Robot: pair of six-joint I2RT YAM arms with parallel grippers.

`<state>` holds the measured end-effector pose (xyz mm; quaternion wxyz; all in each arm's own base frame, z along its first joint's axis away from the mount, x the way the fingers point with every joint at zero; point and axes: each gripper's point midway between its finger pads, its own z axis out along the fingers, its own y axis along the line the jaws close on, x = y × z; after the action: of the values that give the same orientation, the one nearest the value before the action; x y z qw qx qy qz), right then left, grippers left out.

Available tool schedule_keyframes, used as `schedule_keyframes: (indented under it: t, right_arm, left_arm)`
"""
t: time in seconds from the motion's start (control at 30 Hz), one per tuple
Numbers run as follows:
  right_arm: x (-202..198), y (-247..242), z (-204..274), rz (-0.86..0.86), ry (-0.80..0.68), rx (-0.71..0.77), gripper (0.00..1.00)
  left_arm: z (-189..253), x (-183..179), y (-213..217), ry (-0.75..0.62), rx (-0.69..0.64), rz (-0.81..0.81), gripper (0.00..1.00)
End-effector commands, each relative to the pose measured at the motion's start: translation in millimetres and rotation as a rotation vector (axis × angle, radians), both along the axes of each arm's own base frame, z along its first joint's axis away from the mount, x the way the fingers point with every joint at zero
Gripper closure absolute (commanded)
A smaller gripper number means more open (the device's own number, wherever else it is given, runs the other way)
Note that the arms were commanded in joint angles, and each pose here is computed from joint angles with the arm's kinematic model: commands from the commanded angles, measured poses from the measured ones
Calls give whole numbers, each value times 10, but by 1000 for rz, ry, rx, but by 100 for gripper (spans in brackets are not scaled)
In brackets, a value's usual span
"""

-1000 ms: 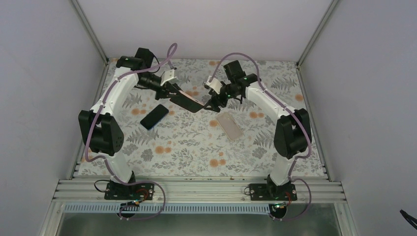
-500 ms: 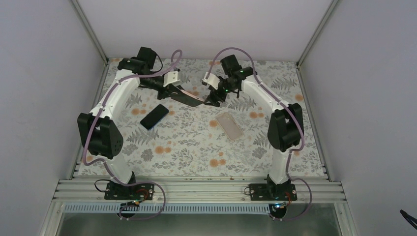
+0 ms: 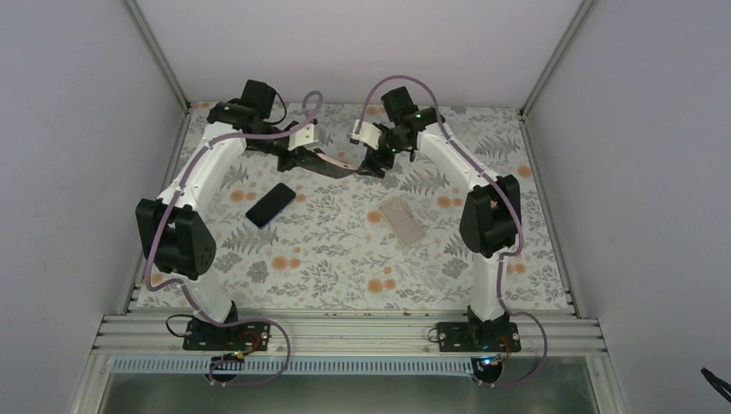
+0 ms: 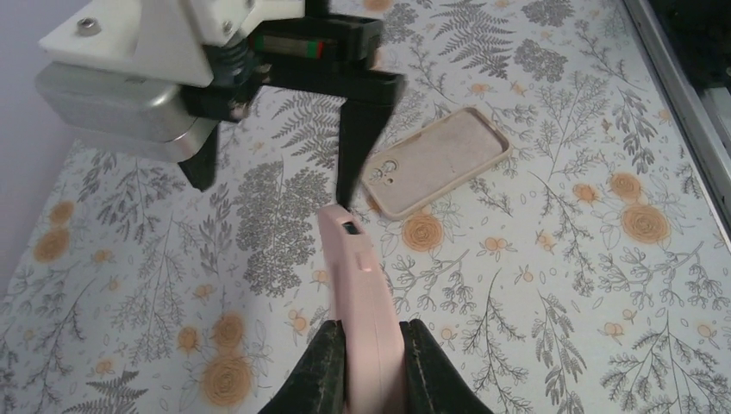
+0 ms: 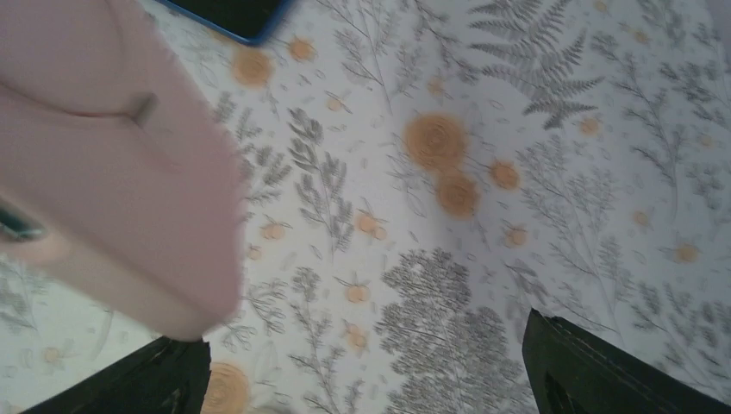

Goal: Take the phone out of the phone case
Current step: Remove the phone case from the phone.

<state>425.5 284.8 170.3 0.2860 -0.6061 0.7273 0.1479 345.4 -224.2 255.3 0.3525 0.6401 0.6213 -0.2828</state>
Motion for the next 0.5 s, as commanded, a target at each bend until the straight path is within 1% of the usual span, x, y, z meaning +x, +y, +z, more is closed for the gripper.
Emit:
schedule_keyframes:
  t: [0.0, 0.2, 0.3, 0.37, 0.47]
  right_arm:
    - [842, -284, 342, -156, -322, -46, 8]
    - [919, -298, 386, -157, -362, -64, 8]
    - [890, -270, 424, -145, -338, -49, 8]
    - [666, -240, 419, -81, -258, -18, 8]
    - [-7, -211, 376, 72, -83, 52, 8]
  left_arm:
    - [262, -818, -214, 261, -126, -138, 98]
    - [280, -835, -211, 253, -122, -138, 98]
    - [303, -811, -226, 250, -130, -141, 98]
    - [278, -775, -223, 248, -118, -135, 98]
    - [254, -735, -215, 251, -110, -126, 98]
